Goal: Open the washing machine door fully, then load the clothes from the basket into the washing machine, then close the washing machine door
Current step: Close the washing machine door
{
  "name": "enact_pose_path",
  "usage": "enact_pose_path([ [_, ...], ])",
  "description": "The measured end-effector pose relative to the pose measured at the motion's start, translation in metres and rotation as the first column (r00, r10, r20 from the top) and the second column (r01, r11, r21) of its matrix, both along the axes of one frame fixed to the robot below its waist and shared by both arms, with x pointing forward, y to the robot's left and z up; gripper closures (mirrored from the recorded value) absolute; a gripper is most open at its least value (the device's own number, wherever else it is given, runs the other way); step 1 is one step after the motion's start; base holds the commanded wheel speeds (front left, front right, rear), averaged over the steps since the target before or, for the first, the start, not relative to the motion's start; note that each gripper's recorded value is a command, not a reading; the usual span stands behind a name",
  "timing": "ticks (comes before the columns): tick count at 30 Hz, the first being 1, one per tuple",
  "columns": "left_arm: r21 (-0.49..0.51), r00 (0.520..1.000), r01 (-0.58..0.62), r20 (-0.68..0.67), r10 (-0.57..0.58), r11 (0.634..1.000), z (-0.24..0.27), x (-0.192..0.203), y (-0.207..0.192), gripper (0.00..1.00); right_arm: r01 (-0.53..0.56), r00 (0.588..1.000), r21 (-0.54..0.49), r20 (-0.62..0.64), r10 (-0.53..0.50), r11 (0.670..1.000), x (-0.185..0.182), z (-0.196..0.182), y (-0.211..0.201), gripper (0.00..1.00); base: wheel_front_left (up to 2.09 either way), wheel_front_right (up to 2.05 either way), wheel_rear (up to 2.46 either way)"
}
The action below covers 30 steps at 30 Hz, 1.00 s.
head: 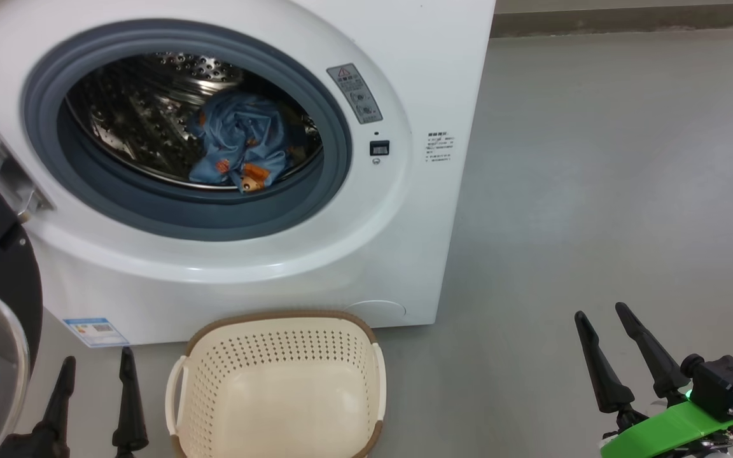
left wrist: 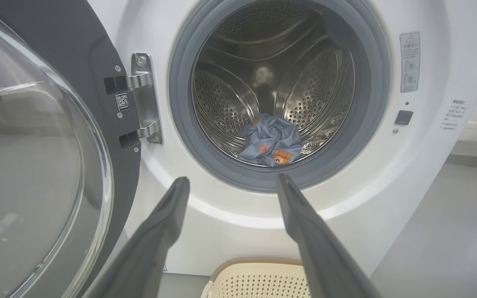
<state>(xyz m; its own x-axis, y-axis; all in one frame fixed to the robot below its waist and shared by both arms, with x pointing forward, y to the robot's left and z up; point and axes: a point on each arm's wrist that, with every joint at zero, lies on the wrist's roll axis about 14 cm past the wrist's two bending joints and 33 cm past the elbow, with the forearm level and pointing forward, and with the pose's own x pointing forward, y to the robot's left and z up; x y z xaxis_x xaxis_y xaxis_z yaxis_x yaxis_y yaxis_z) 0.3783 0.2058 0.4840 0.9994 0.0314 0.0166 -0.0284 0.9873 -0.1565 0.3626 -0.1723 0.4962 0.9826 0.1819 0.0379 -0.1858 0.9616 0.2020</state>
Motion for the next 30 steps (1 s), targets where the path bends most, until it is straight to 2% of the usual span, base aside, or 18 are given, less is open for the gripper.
enact_pose_path([
  [13, -0.001, 1.000, 0.000, -0.012, 0.000, 1.000, -0.0040, -0.0050, -0.0002, 0.00, -0.005, 1.000, -0.002, 0.002, 0.005, 1.000, 0.0005, 0.0006, 0.0010, 0.08, -1.16, 1.16, 0.00],
  [30, -0.001, 1.000, -0.013, -0.017, 0.013, 1.000, -0.0057, -0.0068, 0.0041, 0.00, -0.024, 1.000, -0.004, -0.008, 0.024, 1.000, 0.0052, -0.0029, 0.0065, 0.09, -0.08, 0.08, 0.00],
])
